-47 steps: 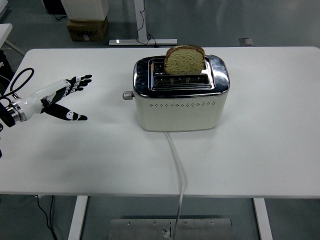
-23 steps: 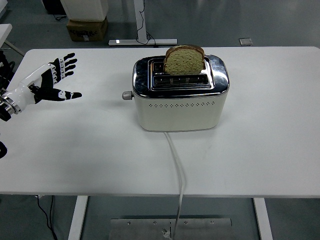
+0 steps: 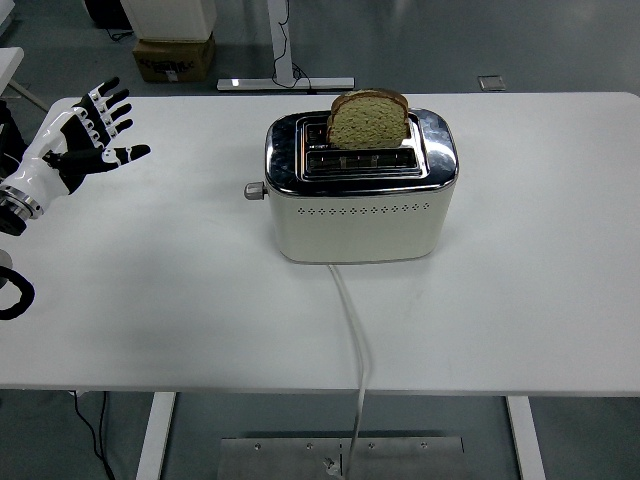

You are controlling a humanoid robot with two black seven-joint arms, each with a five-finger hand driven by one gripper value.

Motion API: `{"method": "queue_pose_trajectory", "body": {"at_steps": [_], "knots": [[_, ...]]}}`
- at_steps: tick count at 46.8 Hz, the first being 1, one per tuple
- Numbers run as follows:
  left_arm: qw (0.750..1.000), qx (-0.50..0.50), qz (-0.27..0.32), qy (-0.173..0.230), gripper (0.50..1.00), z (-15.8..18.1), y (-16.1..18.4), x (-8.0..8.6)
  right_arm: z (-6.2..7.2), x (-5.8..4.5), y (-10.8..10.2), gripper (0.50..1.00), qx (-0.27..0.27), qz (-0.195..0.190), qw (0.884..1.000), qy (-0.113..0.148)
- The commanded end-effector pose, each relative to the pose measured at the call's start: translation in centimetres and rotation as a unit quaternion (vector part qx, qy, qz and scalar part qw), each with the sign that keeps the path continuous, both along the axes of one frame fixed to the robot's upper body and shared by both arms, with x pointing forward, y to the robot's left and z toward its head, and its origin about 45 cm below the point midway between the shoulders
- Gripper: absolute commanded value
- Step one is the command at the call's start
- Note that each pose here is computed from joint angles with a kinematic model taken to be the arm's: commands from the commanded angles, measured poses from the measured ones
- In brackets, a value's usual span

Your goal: Press down toaster

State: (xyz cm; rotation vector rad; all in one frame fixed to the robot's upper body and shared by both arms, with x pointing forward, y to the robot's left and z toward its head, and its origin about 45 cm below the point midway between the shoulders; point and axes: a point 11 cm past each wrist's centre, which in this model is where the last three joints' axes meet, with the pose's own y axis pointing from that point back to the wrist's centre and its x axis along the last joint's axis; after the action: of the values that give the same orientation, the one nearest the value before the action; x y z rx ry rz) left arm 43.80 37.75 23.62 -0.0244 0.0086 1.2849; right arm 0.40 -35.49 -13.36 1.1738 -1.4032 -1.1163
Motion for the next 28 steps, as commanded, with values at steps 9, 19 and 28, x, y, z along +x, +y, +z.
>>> {"method": "queue_pose_trajectory", "body": {"at_steps": [9,19,28], "knots": [[0.996,-0.070,0.057,0.018,1.000,-2.5,-0.2,0.9,0.0,-0.1,0.0,1.000,0.000,0.000,1.000,0.001],[0.987,-0.122,0.100,0.022,1.000,-3.4,0.3,1.2,0.0,0.0,0.0,1.000,0.000,0.000,1.000,0.000],[0.978,-0.159,0.134,0.014,1.000,-3.9,0.4,1.8,0.0,0.0,0.0,0.998,0.000,0.000,1.000,0.000]]}}
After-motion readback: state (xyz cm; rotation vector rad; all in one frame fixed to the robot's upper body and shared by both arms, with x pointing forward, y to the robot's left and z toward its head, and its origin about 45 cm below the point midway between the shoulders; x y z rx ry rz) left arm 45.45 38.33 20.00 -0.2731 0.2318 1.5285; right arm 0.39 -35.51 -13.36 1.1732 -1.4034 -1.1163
